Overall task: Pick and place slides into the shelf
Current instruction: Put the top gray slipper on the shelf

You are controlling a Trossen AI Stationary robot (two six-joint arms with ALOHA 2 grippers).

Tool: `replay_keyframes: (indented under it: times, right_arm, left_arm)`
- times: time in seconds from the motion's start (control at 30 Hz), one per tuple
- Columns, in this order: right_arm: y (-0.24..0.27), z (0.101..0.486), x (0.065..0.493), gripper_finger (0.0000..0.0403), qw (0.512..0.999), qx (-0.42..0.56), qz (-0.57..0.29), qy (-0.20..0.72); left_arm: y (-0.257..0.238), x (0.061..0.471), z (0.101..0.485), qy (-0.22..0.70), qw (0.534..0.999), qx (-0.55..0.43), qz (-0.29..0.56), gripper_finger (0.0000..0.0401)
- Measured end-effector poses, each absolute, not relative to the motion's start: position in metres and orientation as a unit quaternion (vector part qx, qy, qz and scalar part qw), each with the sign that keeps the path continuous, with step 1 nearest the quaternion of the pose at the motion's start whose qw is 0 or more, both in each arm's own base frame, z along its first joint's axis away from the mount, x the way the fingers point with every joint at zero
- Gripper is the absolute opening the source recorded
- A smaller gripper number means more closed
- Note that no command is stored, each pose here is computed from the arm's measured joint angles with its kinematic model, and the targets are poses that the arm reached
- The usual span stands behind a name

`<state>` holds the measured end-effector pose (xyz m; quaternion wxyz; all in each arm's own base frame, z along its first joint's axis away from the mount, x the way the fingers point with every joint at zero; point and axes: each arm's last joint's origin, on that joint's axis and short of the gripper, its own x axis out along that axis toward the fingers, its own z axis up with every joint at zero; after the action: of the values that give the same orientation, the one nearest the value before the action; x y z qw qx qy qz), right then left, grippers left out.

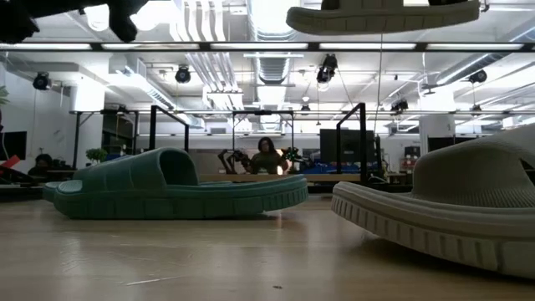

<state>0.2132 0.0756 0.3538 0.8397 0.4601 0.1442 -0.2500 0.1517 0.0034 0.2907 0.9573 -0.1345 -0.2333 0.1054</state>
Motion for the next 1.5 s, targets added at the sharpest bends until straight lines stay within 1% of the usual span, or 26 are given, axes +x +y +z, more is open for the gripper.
replay_keyframes:
  times: [0.23, 0.37, 0.47, 0.6, 0.77, 0.93, 1.1, 1.5]
  right_arm:
    - [0.073, 0.354, 0.214, 0.0012, 0.842, 0.455, -0.247, 0.15]
    - [0.073, 0.354, 0.214, 0.0012, 0.845, 0.451, -0.247, 0.149]
    - [0.072, 0.355, 0.215, 0.0012, 0.845, 0.449, -0.249, 0.148]
    - [0.07, 0.355, 0.215, 0.0011, 0.854, 0.43, -0.254, 0.145]
    - [0.066, 0.355, 0.217, 0.0011, 0.861, 0.411, -0.263, 0.141]
    - [0.061, 0.36, 0.221, 0.0011, 0.879, 0.38, -0.262, 0.123]
    - [0.057, 0.365, 0.224, 0.0011, 0.89, 0.362, -0.255, 0.107]
    - [0.056, 0.367, 0.226, 0.0011, 0.892, 0.364, -0.252, 0.094]
  left_arm:
    - [0.001, 0.178, 0.299, -0.196, 0.973, -0.074, 0.101, 0.0153]
    - [0.001, 0.189, 0.302, -0.191, 0.974, -0.074, 0.101, 0.0153]
    - [0.0, 0.2, 0.298, -0.168, 0.979, -0.076, 0.081, 0.0153]
    - [-0.001, 0.21, 0.295, -0.161, 0.975, -0.139, 0.062, 0.0153]
    - [-0.003, 0.222, 0.283, -0.129, 0.964, -0.23, 0.024, 0.0153]
    - [-0.005, 0.232, 0.271, -0.095, 0.94, -0.328, -0.003, 0.0153]
    - [-0.006, 0.239, 0.264, -0.087, 0.91, -0.405, -0.013, 0.0153]
    - [-0.006, 0.253, 0.257, -0.085, 0.887, -0.455, -0.012, 0.0153]
